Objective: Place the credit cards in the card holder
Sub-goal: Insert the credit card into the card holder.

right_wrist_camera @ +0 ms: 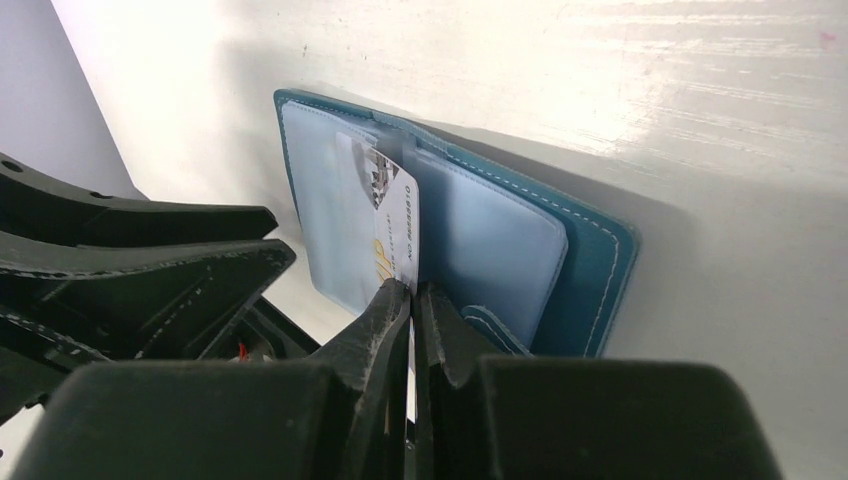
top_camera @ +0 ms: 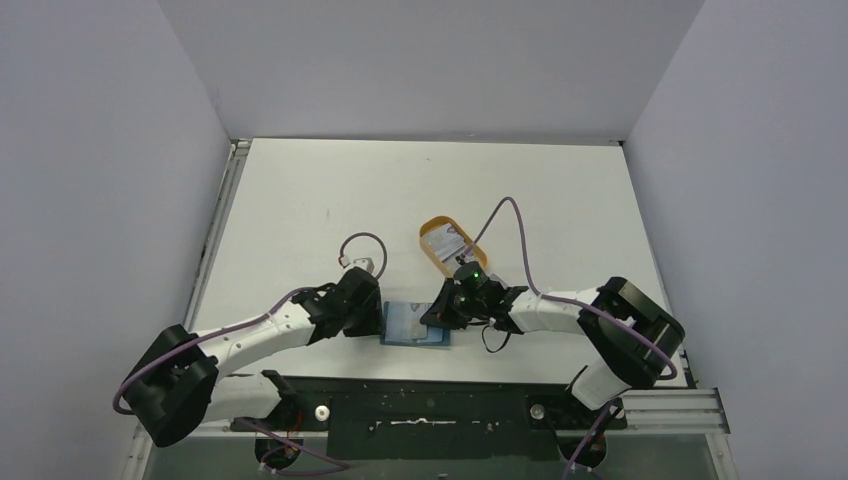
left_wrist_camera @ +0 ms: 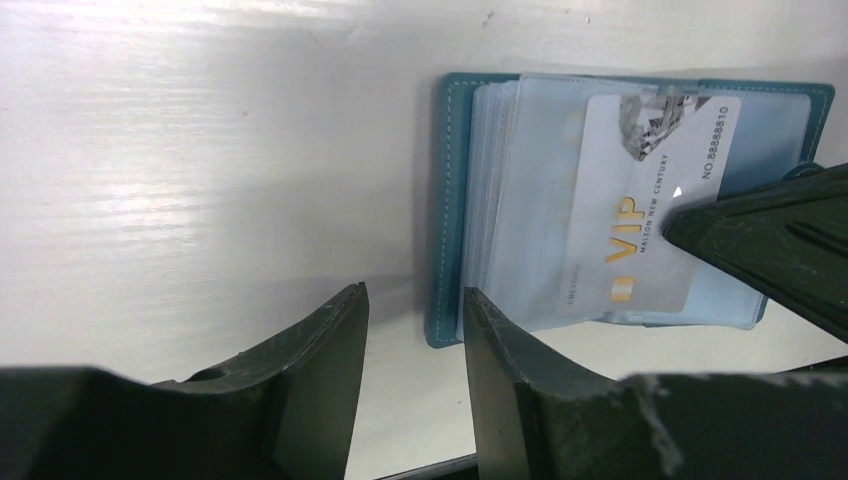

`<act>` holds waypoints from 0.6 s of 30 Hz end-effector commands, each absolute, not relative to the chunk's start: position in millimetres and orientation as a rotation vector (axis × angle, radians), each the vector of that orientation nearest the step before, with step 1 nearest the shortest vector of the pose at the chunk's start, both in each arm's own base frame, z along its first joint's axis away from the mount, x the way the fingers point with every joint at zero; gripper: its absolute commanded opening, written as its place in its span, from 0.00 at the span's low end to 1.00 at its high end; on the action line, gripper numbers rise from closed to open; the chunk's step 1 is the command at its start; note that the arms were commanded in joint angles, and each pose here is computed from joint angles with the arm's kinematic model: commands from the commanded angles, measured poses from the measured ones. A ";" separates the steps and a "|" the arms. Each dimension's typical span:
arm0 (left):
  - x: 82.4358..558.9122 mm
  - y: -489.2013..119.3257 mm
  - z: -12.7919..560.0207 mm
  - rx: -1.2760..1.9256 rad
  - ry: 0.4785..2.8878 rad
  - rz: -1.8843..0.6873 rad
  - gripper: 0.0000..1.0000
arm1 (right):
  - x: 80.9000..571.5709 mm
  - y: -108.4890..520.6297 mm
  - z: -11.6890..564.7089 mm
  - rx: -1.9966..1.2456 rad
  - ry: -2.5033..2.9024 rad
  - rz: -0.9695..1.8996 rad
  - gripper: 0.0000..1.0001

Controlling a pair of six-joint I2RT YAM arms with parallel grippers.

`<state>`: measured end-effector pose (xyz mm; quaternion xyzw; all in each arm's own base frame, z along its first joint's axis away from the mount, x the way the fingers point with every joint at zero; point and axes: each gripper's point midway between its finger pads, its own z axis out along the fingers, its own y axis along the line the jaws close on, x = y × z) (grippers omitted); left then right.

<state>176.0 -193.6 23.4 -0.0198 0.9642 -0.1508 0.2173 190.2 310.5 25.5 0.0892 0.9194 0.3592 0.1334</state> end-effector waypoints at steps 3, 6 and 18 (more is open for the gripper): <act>192.5 -185.2 30.2 -0.173 2.604 -0.415 0.32 | 194.7 301.7 9.4 0.248 2.680 0.906 0.00; 194.8 -184.2 23.5 -0.187 2.632 -0.388 0.25 | 193.5 303.3 8.3 0.241 2.686 0.904 0.00; 192.6 -205.0 -0.3 -0.126 2.719 -0.462 0.00 | 193.0 317.0 10.2 0.197 2.688 0.919 0.00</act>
